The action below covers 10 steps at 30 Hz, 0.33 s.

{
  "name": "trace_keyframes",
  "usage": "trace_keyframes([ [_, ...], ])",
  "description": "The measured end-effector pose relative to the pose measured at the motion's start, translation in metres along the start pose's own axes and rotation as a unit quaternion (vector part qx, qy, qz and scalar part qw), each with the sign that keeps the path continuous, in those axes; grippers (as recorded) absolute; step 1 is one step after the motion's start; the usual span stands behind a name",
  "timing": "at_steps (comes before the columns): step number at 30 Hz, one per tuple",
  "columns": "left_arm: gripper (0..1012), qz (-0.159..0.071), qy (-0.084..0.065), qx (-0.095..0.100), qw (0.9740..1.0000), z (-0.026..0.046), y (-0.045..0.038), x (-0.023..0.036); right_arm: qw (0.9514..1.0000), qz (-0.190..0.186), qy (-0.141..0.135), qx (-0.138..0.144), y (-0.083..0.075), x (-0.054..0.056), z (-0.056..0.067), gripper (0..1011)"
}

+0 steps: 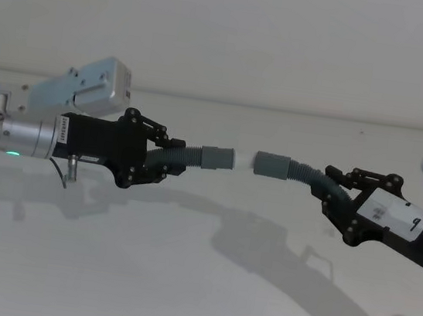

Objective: Use both hands to pick up one end of the pipe from the table, align the ends, and insert them.

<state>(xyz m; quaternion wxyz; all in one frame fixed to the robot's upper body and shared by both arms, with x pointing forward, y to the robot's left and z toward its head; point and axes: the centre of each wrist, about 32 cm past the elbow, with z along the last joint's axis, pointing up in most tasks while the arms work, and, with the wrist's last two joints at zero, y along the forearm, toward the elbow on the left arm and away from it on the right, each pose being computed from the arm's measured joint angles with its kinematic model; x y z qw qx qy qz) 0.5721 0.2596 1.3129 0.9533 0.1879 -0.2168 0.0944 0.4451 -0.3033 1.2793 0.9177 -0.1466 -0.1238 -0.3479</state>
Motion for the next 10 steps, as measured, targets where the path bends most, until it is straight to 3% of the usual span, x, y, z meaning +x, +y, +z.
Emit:
trace_keyframes([
  [10, 325, 0.0, 0.0, 0.0, 1.0, 0.0, 0.0, 0.0, 1.0, -0.001, 0.0, 0.0, 0.0, 0.0, -0.0003, 274],
])
